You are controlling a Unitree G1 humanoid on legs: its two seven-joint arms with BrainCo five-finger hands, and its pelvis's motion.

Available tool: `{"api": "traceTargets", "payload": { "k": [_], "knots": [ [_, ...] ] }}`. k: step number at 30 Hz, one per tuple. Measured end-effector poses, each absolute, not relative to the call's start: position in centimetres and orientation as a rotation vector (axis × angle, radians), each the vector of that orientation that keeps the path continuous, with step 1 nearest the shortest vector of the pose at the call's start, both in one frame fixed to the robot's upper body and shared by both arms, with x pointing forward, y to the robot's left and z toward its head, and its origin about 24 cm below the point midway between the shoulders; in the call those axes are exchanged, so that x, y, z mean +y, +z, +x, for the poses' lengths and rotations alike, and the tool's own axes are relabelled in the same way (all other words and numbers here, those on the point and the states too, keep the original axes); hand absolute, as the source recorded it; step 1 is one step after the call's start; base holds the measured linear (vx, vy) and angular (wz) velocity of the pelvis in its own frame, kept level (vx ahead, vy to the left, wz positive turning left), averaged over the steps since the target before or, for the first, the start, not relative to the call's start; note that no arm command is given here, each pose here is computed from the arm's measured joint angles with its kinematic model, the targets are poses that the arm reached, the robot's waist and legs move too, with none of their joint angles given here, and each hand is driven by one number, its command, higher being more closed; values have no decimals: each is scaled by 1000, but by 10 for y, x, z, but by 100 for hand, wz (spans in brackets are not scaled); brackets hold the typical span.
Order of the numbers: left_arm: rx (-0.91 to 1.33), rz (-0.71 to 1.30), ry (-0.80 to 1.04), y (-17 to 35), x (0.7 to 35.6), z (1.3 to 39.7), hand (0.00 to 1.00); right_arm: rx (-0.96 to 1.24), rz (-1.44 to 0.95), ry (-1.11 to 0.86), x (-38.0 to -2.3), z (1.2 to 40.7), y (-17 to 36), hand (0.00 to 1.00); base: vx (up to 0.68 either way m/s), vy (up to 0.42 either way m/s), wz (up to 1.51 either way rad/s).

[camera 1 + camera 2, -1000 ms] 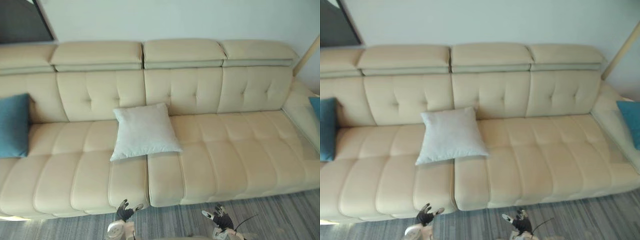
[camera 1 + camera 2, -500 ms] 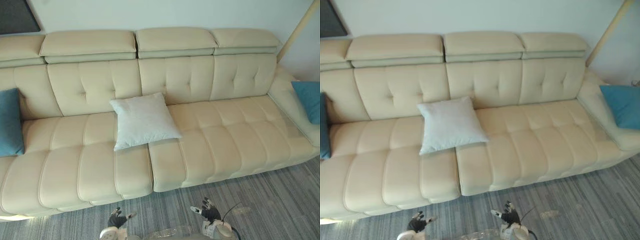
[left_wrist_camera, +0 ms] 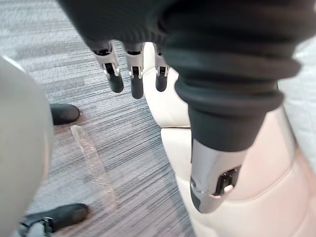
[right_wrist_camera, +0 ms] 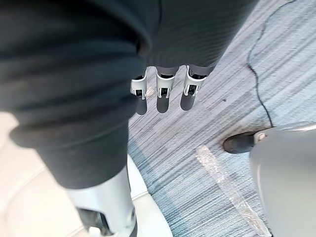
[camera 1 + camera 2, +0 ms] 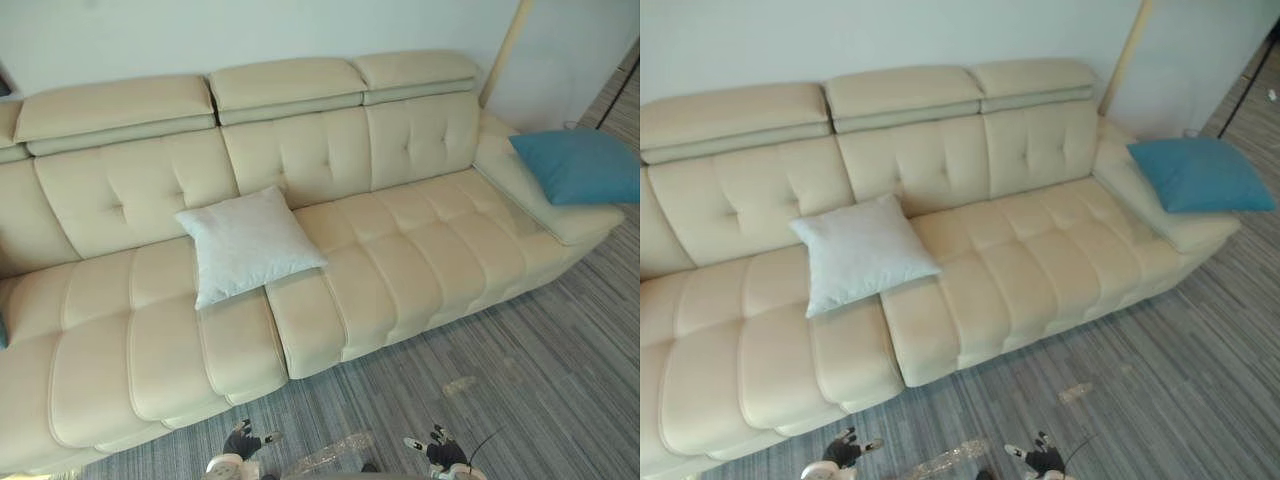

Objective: Pick up cushions and gather them together orderly.

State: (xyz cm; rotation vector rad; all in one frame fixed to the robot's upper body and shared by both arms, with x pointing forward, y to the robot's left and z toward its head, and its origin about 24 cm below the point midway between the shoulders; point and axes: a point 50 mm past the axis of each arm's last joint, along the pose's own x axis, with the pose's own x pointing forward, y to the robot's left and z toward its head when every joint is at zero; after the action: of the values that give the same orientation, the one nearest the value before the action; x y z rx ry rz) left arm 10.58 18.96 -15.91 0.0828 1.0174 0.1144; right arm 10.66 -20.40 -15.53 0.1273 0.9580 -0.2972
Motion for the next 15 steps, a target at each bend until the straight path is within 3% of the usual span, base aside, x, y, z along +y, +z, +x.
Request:
{"api": "traceTargets", "payload": {
  "k": [6, 15],
  "knots": [
    [1021, 96, 107, -159, 191, 104, 0, 895, 93, -248, -201, 136, -147, 0, -18, -6, -113],
    [986, 85, 103, -156, 188, 115, 0, 894, 76, -251, -205, 134, -147, 0, 115, -157, -98]
  ]
}}
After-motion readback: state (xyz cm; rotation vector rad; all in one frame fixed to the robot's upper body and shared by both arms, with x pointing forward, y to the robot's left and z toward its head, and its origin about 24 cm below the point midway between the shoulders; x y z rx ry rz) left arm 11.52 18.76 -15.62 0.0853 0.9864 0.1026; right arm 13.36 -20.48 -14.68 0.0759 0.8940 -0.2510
